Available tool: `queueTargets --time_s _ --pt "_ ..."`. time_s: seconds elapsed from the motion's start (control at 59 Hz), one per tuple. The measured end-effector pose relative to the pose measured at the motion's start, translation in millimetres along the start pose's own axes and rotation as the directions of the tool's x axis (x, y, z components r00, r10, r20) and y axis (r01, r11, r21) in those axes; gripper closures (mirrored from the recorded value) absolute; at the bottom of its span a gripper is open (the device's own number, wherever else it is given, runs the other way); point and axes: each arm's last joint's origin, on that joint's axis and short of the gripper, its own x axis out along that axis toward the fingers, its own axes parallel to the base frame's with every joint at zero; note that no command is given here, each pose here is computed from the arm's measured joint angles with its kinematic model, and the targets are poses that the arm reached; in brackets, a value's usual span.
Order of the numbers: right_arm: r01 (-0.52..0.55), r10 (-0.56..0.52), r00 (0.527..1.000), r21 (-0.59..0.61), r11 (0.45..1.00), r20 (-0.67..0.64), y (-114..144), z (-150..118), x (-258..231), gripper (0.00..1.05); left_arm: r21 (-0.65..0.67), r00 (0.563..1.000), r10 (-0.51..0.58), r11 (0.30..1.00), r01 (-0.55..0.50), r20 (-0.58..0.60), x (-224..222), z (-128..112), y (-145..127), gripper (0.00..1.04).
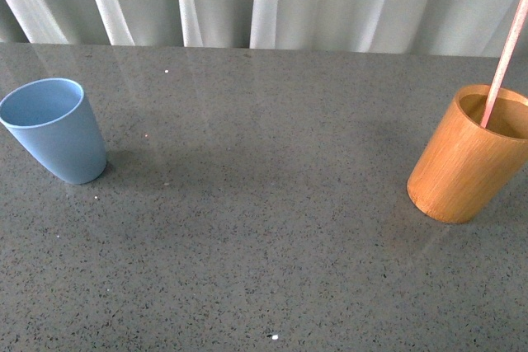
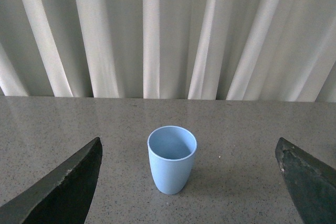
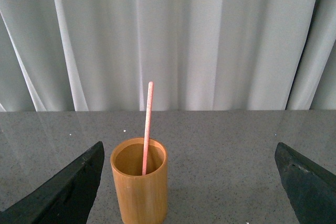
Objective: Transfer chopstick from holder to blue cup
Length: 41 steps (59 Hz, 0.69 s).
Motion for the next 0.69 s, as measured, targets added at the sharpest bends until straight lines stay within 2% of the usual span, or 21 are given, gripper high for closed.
queueTargets --time_s 0.695 --pt "0.000 0.000 1.000 0.000 1.000 0.000 0.0 0.0 0.0 0.10 0.000 1.000 0.000 1.000 0.000 0.000 0.0 0.0 0.0 0.07"
